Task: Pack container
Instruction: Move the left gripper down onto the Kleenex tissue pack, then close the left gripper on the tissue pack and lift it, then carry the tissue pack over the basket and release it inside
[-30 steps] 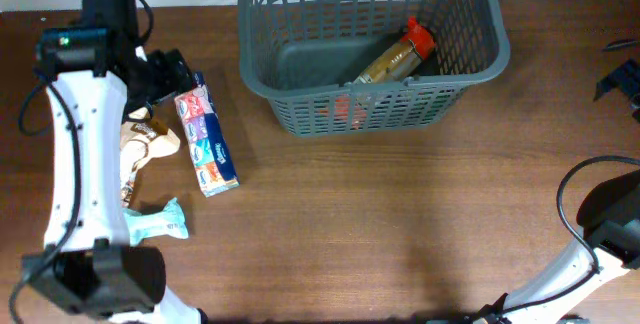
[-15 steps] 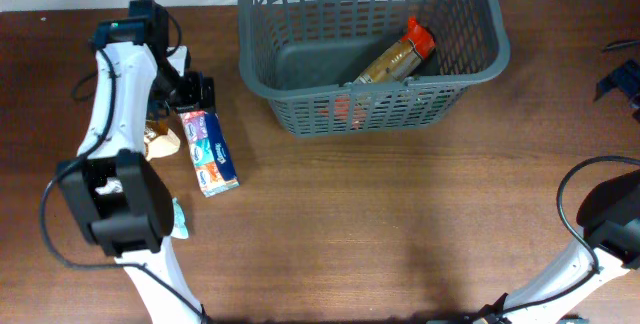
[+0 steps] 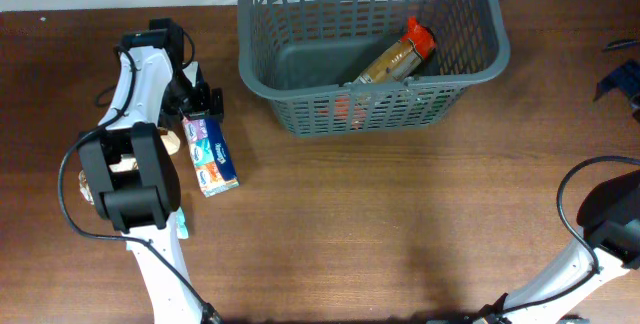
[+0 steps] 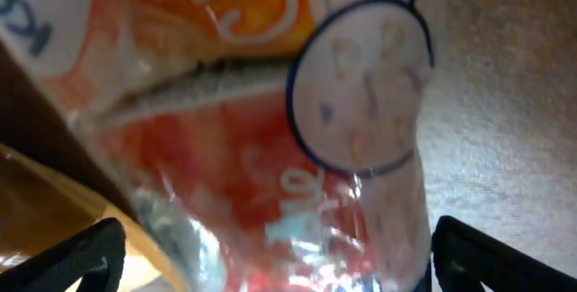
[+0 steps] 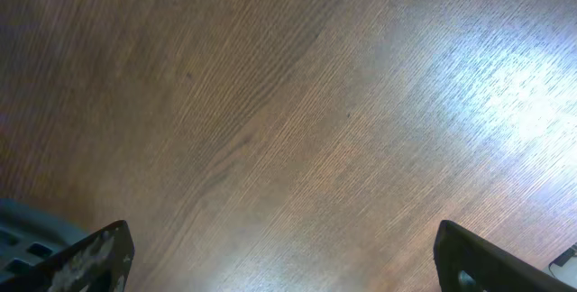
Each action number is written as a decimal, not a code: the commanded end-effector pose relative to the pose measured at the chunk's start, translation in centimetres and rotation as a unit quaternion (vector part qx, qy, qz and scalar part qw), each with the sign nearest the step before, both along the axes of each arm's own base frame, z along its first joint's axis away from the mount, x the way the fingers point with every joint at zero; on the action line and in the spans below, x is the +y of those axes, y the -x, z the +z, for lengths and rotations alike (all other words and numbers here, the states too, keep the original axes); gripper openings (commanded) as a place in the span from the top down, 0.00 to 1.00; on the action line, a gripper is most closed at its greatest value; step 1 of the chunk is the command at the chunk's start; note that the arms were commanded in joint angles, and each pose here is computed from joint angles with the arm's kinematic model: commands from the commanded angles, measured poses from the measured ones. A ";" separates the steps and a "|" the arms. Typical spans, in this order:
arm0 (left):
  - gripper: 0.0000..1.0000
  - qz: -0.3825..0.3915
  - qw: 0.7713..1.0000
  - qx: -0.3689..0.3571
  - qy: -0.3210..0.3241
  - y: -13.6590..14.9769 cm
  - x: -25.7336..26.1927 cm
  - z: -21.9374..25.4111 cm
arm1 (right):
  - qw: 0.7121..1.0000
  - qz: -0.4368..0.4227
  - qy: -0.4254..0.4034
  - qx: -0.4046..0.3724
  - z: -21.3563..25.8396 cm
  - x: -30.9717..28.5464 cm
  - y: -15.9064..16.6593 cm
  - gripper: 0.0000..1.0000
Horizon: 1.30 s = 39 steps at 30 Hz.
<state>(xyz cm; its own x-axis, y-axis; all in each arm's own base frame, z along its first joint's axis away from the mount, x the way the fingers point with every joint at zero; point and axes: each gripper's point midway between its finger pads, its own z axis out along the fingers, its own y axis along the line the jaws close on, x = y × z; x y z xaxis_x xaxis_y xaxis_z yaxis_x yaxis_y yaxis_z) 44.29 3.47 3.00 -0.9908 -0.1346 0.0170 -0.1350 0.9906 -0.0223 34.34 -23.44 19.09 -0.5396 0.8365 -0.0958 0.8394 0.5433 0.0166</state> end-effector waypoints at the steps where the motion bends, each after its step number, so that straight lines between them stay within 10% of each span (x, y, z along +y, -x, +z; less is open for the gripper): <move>1: 0.00 0.016 1.000 0.017 0.009 0.4 -0.3 -1.6 | 1.000 0.004 0.006 0.006 -0.2 -0.2 0.1 0.01; 4: 0.02 0.017 0.999 0.026 0.009 0.6 -0.3 -2.2 | 1.000 0.004 0.006 0.006 -0.2 -0.2 0.1 0.01; 8: 0.57 0.017 0.999 0.027 0.009 0.6 -0.3 -2.3 | 1.000 0.004 0.006 0.006 -0.2 -0.2 0.1 0.01; 13: 0.98 0.018 0.999 0.033 0.010 0.9 -0.3 -2.0 | 1.000 0.004 0.006 0.006 -0.2 -0.2 0.1 0.01; 21: 0.98 0.018 1.000 -0.003 -0.003 -0.7 0.2 3.5 | 1.000 0.004 0.006 0.006 -0.2 -0.2 0.1 0.01; 27: 0.98 0.065 0.985 -0.158 -0.030 -4.1 1.6 16.0 | 1.000 0.004 0.006 0.006 -0.2 -0.2 0.1 0.01; 39: 0.98 -0.003 0.855 -0.514 -0.069 1.1 -5.1 44.2 | 1.000 0.004 0.006 0.006 -0.2 -0.2 0.1 0.01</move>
